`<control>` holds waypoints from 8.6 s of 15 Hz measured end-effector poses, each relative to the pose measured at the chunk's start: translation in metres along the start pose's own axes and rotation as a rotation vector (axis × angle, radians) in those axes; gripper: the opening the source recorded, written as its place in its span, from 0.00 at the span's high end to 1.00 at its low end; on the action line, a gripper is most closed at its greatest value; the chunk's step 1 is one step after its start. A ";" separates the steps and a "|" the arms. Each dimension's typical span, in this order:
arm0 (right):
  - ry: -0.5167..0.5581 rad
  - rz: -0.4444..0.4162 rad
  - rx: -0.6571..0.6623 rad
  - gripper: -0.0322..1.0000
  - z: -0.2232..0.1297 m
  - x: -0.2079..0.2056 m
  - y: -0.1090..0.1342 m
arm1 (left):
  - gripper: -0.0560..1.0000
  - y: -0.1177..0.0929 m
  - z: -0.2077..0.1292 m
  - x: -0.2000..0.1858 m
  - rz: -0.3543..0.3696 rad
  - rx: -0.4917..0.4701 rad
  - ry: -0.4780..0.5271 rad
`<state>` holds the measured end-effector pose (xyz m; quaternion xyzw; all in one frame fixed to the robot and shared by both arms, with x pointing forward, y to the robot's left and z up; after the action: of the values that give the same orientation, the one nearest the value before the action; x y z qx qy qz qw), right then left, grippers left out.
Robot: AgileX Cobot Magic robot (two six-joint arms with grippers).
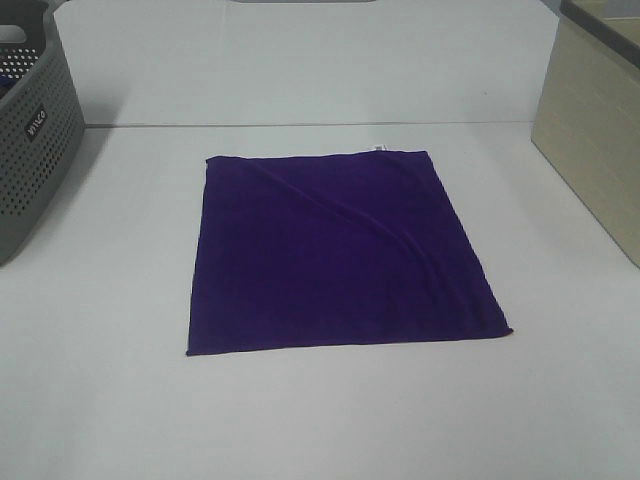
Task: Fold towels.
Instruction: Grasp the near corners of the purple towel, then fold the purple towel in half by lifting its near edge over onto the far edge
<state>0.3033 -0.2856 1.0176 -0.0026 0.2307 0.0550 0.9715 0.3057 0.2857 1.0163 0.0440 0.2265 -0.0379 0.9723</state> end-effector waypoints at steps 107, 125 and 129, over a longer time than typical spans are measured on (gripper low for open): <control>1.183 0.390 0.377 0.34 -0.085 0.361 0.077 | 0.20 -0.171 -0.054 0.366 -0.730 -0.326 1.110; 1.125 0.383 0.267 0.95 -0.029 0.326 0.082 | 0.95 -0.156 -0.009 0.340 -0.653 0.034 1.090; 1.013 0.383 0.247 0.95 0.004 0.339 0.081 | 0.95 -0.156 0.011 0.353 -0.623 0.029 0.985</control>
<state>0.5966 -0.1688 0.8705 0.1273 0.6701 0.1951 0.7047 0.6115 0.1110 0.8594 0.0011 0.6537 -0.3002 0.6947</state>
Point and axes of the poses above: a point on each arm's last joint axis where the gripper is mounted, x pointing out along that axis toward the gripper, y along the wrist's bending axis when the last joint is at zero, z = x × y, the point moved 8 cm from there along x, pointing out along that axis toward the gripper, and after that the axes turned 5 degrees about x, right-handed, at the moved point
